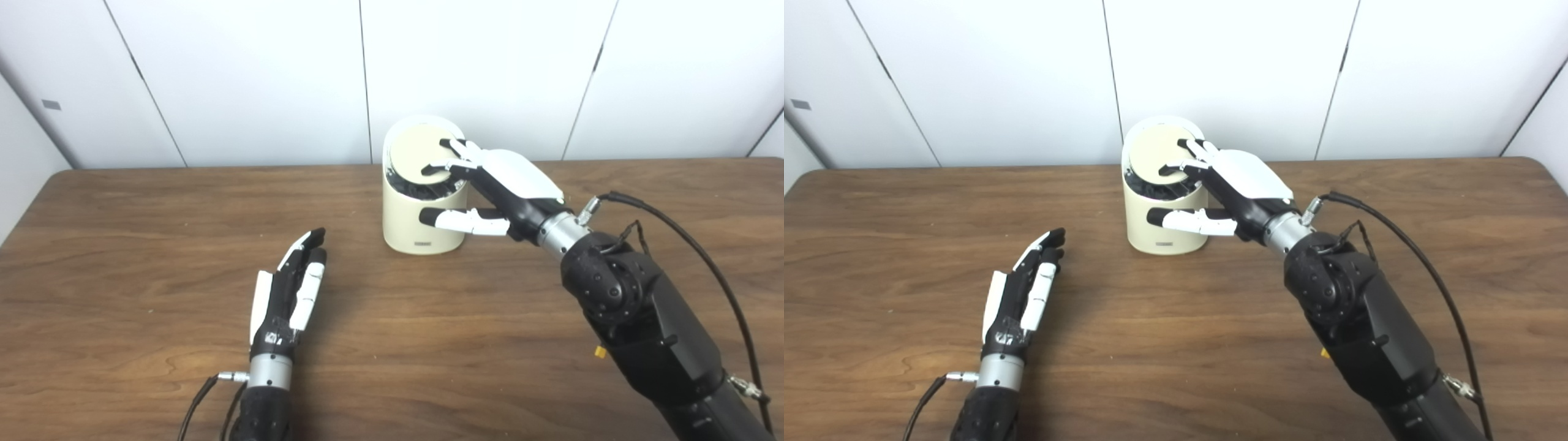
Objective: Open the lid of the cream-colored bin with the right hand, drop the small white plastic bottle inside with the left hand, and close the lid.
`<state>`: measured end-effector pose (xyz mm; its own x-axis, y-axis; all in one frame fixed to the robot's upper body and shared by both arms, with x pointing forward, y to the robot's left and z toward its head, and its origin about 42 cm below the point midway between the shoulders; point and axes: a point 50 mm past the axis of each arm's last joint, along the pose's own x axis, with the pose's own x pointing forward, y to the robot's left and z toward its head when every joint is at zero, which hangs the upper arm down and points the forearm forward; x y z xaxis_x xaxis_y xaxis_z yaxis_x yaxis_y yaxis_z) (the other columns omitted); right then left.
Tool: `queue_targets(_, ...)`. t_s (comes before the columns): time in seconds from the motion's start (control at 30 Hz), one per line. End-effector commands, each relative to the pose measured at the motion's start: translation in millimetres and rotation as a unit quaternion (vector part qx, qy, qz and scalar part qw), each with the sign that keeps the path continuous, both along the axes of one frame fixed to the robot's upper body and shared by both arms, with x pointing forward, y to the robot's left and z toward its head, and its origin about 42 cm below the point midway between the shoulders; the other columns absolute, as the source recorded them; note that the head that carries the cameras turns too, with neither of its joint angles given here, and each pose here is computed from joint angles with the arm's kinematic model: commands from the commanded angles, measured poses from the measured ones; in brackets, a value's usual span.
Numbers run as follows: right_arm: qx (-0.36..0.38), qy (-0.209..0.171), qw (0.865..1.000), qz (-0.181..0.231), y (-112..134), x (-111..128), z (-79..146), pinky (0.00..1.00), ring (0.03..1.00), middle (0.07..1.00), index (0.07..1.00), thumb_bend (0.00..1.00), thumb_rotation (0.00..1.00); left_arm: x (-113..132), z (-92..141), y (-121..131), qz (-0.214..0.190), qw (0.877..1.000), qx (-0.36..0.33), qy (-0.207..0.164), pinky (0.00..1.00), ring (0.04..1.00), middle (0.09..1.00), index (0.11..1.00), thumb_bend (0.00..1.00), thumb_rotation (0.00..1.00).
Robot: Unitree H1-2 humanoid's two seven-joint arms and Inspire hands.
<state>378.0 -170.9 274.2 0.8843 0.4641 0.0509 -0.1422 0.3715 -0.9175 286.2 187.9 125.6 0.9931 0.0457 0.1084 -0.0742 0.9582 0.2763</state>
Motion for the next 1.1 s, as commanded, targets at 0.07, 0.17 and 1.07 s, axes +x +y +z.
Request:
queue_targets(0.07,-0.019,-0.026,0.999,0.013,3.7,-2.7,9.7,1.0,1.0,1.0,0.794,0.59,0.99,2.0,5.1,-6.1,-0.006,1.0,-0.003,-0.01,0.79,0.853,0.872,0.871,0.58,1.0)
queue_targets(0.17,-0.029,-0.035,0.999,0.013,4.8,-3.8,10.2,1.0,1.0,1.0,0.79,0.59,0.98,2.2,5.3,-6.4,-0.005,1.0,-0.004,-0.01,0.8,0.858,0.873,0.869,0.58,1.0)
queue_targets(1.07,-0.076,-0.044,0.996,0.012,5.5,-1.1,6.6,1.0,1.0,1.0,0.786,0.6,1.0,3.0,7.7,-8.7,-0.004,1.0,-0.014,-0.014,0.82,0.866,0.874,0.863,0.57,1.0)
